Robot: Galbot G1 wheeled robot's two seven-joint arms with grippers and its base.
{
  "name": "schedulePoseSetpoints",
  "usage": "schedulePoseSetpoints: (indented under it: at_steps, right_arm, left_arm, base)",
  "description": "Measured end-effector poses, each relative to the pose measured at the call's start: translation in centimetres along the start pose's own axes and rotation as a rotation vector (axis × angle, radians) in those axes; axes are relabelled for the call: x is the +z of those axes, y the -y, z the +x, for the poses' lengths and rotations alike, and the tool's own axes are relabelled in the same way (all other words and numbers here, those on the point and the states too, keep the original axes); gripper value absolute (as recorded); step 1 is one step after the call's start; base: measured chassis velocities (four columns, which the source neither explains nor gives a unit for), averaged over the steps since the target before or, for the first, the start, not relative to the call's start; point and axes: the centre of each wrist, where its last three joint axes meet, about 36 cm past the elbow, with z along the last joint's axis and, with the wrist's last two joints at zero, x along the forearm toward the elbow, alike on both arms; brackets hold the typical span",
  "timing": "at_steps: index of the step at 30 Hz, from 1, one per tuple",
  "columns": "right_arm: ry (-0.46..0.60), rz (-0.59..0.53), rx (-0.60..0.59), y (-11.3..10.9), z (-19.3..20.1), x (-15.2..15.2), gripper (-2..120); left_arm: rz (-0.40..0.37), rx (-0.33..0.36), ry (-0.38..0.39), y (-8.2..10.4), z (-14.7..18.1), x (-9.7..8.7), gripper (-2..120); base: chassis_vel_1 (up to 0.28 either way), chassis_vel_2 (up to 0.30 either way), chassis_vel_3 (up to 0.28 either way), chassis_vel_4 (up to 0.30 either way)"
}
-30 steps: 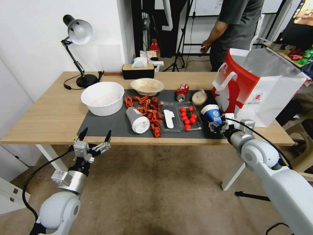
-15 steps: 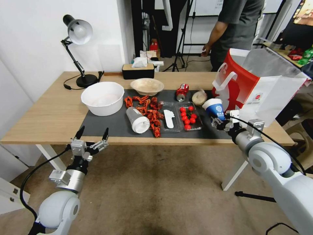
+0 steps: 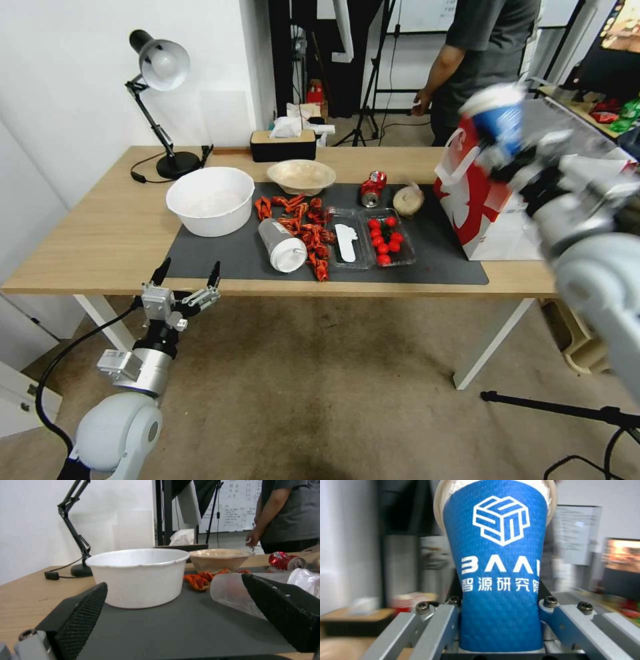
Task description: Pick up the trash from the table and place it into the takeout bag.
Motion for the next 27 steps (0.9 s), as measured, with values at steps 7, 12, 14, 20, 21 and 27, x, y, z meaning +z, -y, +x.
schedulePoseSetpoints:
  at_steps: [7, 12, 14, 20, 21, 27]
  right_arm:
    - [-0.088, -0.032, 0.088, 5.4, -4.0, 0.4, 22]
    - [-0.132, -0.049, 0.093, 6.7, -5.2, 2.3, 22]
    - [-0.14, -0.051, 0.091, 6.8, -5.2, 2.6, 22]
    - [-0.173, -0.039, 0.072, 7.0, -5.0, 3.3, 35]
    - [-0.173, -0.039, 0.072, 7.0, -5.0, 3.3, 35]
    - [-0.193, -0.026, 0.065, 7.1, -5.0, 3.0, 64]
  left_arm:
    - [0.001, 0.006, 0.008, 0.1, 0.1, 0.1, 100]
    - [-0.001, 0.014, 0.009, 0.1, 0.1, -0.1, 100]
    - [-0.002, 0.015, 0.009, 0.1, 0.1, -0.1, 100]
    - [-0.001, 0.021, 0.007, 0.2, 0.1, -0.5, 100]
    - [-0.001, 0.021, 0.007, 0.2, 0.1, -0.5, 100]
    - [0.016, 0.015, 0.003, 0.5, 0.1, -0.8, 100]
  base:
    - [0.0, 0.0, 0.0, 0.0]
    - [0.0, 0.0, 0.0, 0.0]
    - [0.0, 0.0, 0.0, 0.0]
    - [0.0, 0.0, 0.0, 0.0]
    - [0.0, 0.0, 0.0, 0.0]
    - [0.0, 0.0, 0.0, 0.0]
